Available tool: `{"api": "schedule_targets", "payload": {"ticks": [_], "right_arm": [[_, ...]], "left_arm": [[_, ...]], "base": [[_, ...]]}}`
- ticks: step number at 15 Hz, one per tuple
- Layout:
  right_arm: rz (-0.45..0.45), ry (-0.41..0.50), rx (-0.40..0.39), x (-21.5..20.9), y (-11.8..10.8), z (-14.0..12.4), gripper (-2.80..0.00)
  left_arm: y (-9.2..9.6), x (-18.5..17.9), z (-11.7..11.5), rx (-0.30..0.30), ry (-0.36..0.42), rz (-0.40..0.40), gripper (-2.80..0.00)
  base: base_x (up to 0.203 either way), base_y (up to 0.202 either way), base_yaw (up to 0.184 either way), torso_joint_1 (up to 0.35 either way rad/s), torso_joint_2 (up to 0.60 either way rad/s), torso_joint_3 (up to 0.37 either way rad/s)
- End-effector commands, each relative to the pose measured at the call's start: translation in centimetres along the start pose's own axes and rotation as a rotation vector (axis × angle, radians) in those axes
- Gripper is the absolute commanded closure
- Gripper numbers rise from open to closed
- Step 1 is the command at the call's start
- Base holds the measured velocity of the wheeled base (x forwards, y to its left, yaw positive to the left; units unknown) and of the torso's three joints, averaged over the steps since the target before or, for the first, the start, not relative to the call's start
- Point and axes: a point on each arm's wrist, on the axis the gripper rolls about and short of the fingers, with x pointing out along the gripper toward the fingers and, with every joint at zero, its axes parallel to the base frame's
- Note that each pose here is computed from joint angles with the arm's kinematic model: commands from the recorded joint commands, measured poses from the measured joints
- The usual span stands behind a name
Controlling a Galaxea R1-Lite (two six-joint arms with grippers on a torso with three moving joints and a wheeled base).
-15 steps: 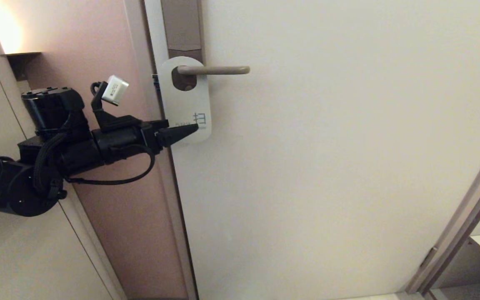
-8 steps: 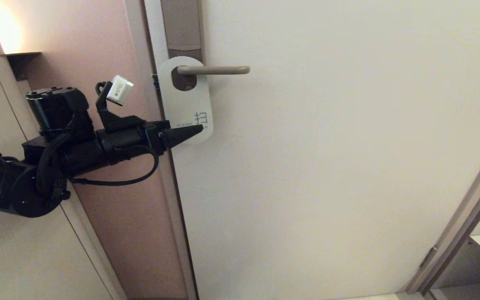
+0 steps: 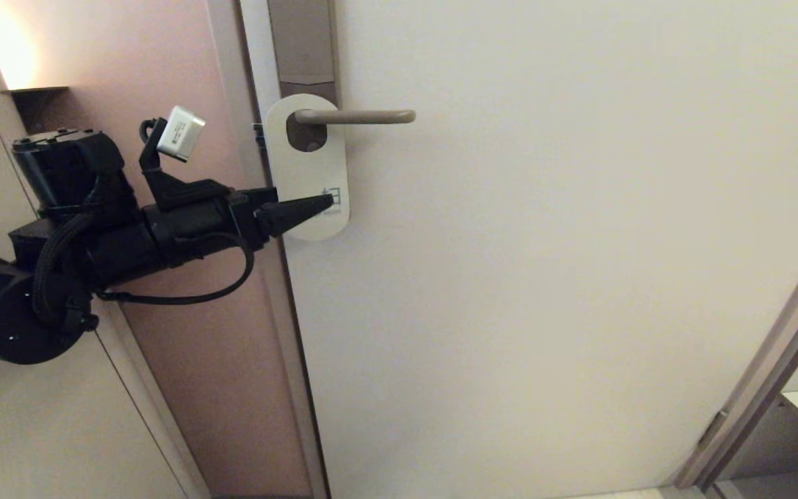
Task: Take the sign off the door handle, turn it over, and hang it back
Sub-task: Take down the sign
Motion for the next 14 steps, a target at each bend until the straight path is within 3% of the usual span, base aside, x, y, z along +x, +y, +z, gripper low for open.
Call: {"api": "schedule_targets", "payload": {"ticks": [1,9,14], "right_arm": [[0.001,0.0,-0.001,0.0,0.0,0.0,0.0],[0.001,0.0,-0.001,0.0,0.0,0.0,0.0],[0.001,0.002,0.0,0.0,0.0,0.0,0.0]], "left_arm": [[-0.5,-0.1,0.5,0.011,-0.013,-0.012,-2.8],[0.6,0.7,-0.9,-0.005,0.016,0.001,-2.8],[1.1,1.7,-0.2,0.014,-0.014,-0.008,-2.8]], "base": [[0.0,0.0,0.0,0.0,0.0,0.0],[0.0,0.0,0.0,0.0,0.0,0.0],[0.0,0.0,0.0,0.0,0.0,0.0]]}}
